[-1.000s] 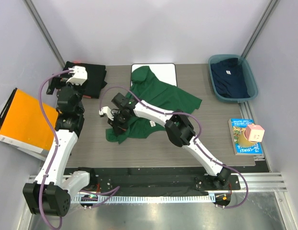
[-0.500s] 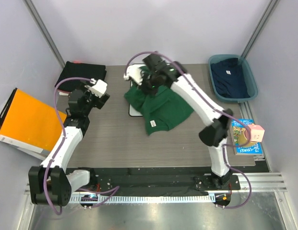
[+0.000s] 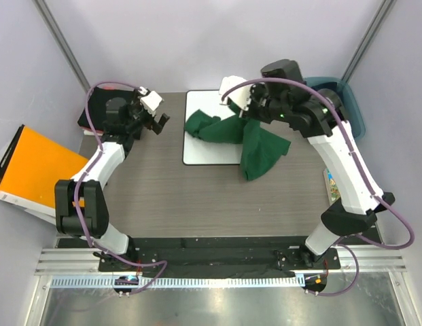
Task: Fold and stack the t-shirts
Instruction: Flatten out the tshirt
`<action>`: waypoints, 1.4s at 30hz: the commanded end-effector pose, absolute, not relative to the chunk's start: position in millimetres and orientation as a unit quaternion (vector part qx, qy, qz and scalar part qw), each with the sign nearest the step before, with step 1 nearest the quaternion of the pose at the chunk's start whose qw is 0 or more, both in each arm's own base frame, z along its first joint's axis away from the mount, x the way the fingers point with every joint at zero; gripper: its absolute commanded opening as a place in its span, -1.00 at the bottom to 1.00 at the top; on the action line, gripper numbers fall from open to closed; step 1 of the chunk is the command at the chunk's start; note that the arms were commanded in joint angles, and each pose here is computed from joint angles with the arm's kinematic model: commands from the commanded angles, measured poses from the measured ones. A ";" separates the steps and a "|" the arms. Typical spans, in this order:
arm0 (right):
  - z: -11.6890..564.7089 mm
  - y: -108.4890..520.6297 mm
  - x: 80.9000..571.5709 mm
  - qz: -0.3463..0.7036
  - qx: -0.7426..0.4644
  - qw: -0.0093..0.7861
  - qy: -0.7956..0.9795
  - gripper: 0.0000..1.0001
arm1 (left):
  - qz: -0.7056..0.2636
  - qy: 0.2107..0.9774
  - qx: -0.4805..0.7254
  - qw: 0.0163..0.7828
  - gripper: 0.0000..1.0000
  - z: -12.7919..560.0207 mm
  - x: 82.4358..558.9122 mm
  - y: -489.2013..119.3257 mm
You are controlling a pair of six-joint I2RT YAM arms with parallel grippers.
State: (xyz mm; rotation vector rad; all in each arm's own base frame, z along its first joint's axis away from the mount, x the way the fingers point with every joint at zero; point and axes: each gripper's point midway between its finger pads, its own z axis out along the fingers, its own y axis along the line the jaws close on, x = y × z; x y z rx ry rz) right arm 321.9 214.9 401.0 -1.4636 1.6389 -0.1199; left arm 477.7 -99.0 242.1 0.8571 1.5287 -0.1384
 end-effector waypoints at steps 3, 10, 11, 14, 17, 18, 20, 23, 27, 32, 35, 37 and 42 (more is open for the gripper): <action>446.6 165.9 279.3 -0.104 -0.637 0.506 0.573 -0.98 | -0.123 0.591 0.435 0.668 1.00 265.5 485.4 -130.5; 302.2 134.5 203.7 -0.038 -0.760 0.348 0.548 -0.98 | -0.266 0.562 0.474 0.623 0.99 261.3 490.5 -177.3; 296.7 135.6 199.6 -0.031 -0.760 0.354 0.544 -0.98 | -0.282 0.567 0.479 0.608 0.99 249.5 491.9 -183.9; 270.3 144.6 207.9 -0.021 -0.760 0.347 0.549 -0.98 | -0.303 0.582 0.496 0.569 1.00 228.3 484.8 -212.2; 253.6 154.2 218.5 -0.016 -0.756 0.346 0.556 -0.98 | -0.321 0.592 0.520 0.525 1.00 199.4 470.6 -242.3; 252.1 158.3 226.1 -0.020 -0.753 0.354 0.554 -0.98 | -0.318 0.586 0.534 0.520 1.00 192.7 466.3 -248.9; 238.3 158.5 231.2 -0.021 -0.749 0.352 0.561 -0.98 | -0.321 0.585 0.550 0.502 1.00 180.4 452.6 -262.8; 227.8 158.2 238.7 -0.020 -0.743 0.356 0.566 -0.98 | -0.313 0.591 0.592 0.449 1.00 154.8 419.1 -282.6; 220.9 154.0 245.9 -0.018 -0.733 0.361 0.577 -0.98 | -0.295 0.600 0.617 0.416 0.99 137.6 393.9 -296.3; 215.2 152.5 247.8 -0.011 -0.722 0.368 0.586 -0.98 | -0.268 0.626 0.624 0.384 1.00 123.1 379.9 -295.1; 214.0 152.7 248.5 -0.006 -0.716 0.376 0.588 -0.98 | -0.252 0.630 0.634 0.372 0.99 114.1 372.2 -298.0; 213.2 153.8 248.7 -0.003 -0.712 0.381 0.589 -0.98 | -0.240 0.629 0.643 0.365 1.00 106.9 367.9 -303.1; 218.5 156.7 249.6 0.003 -0.700 0.396 0.594 -0.98 | -0.225 0.639 0.637 0.367 0.99 97.4 378.0 -313.7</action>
